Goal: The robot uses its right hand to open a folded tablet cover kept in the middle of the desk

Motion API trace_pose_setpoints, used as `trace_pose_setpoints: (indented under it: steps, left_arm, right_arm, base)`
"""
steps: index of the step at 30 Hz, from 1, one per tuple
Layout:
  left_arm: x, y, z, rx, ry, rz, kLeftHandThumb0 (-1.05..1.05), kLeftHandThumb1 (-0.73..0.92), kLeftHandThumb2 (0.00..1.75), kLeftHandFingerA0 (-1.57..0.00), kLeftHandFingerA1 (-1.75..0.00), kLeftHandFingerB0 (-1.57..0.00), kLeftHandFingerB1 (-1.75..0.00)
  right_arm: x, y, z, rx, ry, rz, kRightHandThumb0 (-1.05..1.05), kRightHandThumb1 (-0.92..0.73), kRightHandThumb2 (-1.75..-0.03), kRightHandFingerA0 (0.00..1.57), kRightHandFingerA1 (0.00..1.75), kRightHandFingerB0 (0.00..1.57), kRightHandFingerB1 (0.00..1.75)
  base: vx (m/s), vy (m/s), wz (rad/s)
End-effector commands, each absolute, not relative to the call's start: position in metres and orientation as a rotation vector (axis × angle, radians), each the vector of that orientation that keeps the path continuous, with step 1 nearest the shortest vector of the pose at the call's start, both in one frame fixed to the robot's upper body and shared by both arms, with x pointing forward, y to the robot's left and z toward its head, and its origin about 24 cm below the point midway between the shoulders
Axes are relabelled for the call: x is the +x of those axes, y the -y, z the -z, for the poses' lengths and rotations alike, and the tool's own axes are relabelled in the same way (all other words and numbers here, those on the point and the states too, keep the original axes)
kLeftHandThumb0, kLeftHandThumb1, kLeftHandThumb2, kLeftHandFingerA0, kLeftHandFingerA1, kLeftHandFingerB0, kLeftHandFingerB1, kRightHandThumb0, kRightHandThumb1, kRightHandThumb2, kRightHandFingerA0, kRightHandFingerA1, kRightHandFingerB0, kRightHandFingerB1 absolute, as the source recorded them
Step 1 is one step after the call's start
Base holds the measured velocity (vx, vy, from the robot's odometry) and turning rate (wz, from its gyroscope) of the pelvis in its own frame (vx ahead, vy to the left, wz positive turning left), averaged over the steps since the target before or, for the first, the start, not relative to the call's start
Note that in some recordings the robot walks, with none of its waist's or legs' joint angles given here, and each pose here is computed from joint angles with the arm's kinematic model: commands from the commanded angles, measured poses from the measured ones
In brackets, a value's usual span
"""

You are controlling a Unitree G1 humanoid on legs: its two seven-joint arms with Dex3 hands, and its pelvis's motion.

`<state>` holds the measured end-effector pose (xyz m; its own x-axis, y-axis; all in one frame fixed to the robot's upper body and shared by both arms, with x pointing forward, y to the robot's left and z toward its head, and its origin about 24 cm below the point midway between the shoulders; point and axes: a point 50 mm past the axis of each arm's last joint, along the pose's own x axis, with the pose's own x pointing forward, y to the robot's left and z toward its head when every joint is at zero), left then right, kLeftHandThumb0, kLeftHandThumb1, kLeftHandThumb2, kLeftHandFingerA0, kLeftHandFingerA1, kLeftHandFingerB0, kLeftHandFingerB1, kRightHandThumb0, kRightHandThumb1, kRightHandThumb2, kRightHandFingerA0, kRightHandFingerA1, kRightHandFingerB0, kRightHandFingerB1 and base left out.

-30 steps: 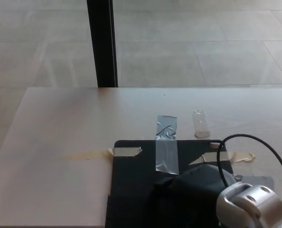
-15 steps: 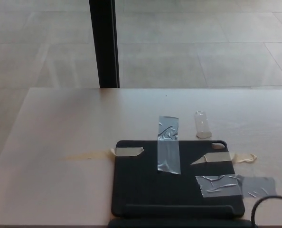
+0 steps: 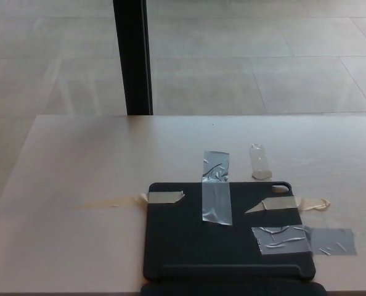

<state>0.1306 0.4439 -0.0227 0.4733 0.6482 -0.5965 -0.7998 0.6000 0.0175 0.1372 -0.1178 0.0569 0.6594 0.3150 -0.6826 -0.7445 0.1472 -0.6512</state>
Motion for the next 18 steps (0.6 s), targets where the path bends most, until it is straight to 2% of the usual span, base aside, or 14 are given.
trace_pose_setpoints:
  steps: [1,2,3,4,5,8,9,10,11,12,13,15,16,18]
  left_arm:
    - [0.128,-0.446,0.022,-0.315,-0.6,-0.91,-0.73,0.74,0.62,-0.66,-0.84,-0.39,-0.62]
    - [0.127,-0.446,0.022,-0.31,-0.607,-0.913,-0.73,0.74,0.62,-0.66,-0.84,-0.39,-0.61]
    - [0.126,-0.446,0.022,-0.293,-0.614,-0.906,-0.72,0.75,0.63,-0.67,-0.85,-0.39,-0.63]
    - [0.126,-0.446,0.022,-0.293,-0.614,-0.907,-0.73,0.74,0.62,-0.69,-0.87,-0.4,-0.63]
    - [0.124,-0.446,0.023,-0.296,-0.614,-0.905,-0.73,0.75,0.63,-0.67,-0.86,-0.38,-0.63]
    - [0.123,-0.446,0.024,-0.299,-0.617,-0.906,-0.73,0.75,0.63,-0.66,-0.86,-0.38,-0.62]
    - [0.122,-0.446,0.024,-0.301,-0.617,-0.907,-0.73,0.75,0.63,-0.66,-0.86,-0.38,-0.62]
    - [0.122,-0.446,0.024,-0.302,-0.616,-0.91,-0.73,0.74,0.62,-0.68,-0.88,-0.4,-0.63]
    - [0.122,-0.446,0.024,-0.299,-0.618,-0.915,-0.72,0.75,0.62,-0.68,-0.87,-0.41,-0.62]
    - [0.122,-0.446,0.024,-0.284,-0.629,-0.918,-0.73,0.75,0.62,-0.7,-0.88,-0.42,-0.62]
    - [0.122,-0.446,0.024,-0.282,-0.631,-0.92,-0.73,0.75,0.62,-0.7,-0.88,-0.42,-0.63]
    - [0.122,-0.446,0.025,-0.29,-0.63,-0.921,-0.72,0.75,0.62,-0.69,-0.88,-0.41,-0.63]
    - [0.122,-0.445,0.025,-0.295,-0.631,-0.919,-0.73,0.74,0.62,-0.67,-0.86,-0.41,-0.63]
    - [0.122,-0.445,0.026,-0.304,-0.625,-0.926,-0.73,0.73,0.62,-0.64,-0.83,-0.41,-0.63]
  right_arm:
    - [0.142,0.119,-0.066,-1.205,-0.391,-0.749,-0.83,-0.69,-1.07,0.53,0.7,0.24,0.51]
    - [0.145,0.117,-0.074,-1.198,-0.349,-0.752,-0.85,-0.88,-0.67,0.63,0.82,0.31,0.43]
    - [0.152,0.114,-0.089,-1.161,-0.274,-0.729,-0.87,-0.87,-0.66,0.65,0.96,0.31,0.43]
    - [0.154,0.113,-0.095,-1.156,-0.243,-0.728,-0.85,-0.69,-1.06,0.64,0.89,0.28,0.54]
    - [0.161,0.112,-0.107,-1.159,-0.184,-0.724,-0.87,-0.89,-0.67,0.58,0.85,0.3,0.43]
    - [0.171,0.11,-0.127,-1.174,-0.093,-0.693,-0.88,-0.9,-0.66,0.67,0.84,0.32,0.42]
    - [0.173,0.11,-0.129,-1.177,-0.083,-0.691,-0.88,-0.9,-0.66,0.67,0.84,0.32,0.42]
    - [0.177,0.11,-0.136,-1.185,-0.046,-0.674,-0.85,-0.89,-0.67,0.71,0.63,0.35,0.43]
    - [0.184,0.108,-0.15,-1.204,0.025,-0.641,-0.83,-0.71,-1.06,0.62,0.67,0.33,0.54]
    - [0.192,0.108,-0.157,-1.222,0.068,-0.597,-0.81,-0.69,-1.06,0.54,0.64,0.31,0.52]
    - [0.196,0.109,-0.159,-1.228,0.083,-0.574,-0.83,-0.89,-0.66,0.63,0.55,0.39,0.42]
    - [0.201,0.109,-0.158,-1.226,0.101,-0.539,-0.84,-0.87,-0.67,0.61,0.56,0.39,0.43]
    - [0.203,0.11,-0.157,-1.243,0.094,-0.533,-0.84,-0.7,-1.08,0.58,0.66,0.35,0.54]
    - [0.208,0.112,-0.152,-1.261,0.084,-0.523,-0.83,-0.69,-1.07,0.62,0.68,0.37,0.55]
  base:
    - [0.0,0.0,0.0]
    - [0.0,0.0,0.0]
    - [0.0,0.0,0.0]
    - [0.0,0.0,0.0]
    - [0.0,0.0,0.0]
    - [0.0,0.0,0.0]
    - [0.0,0.0,0.0]
    - [0.0,0.0,0.0]
    - [0.0,0.0,0.0]
    - [0.0,0.0,0.0]
    - [0.0,0.0,0.0]
    - [0.0,0.0,0.0]
    - [0.0,0.0,0.0]
    - [0.0,0.0,0.0]
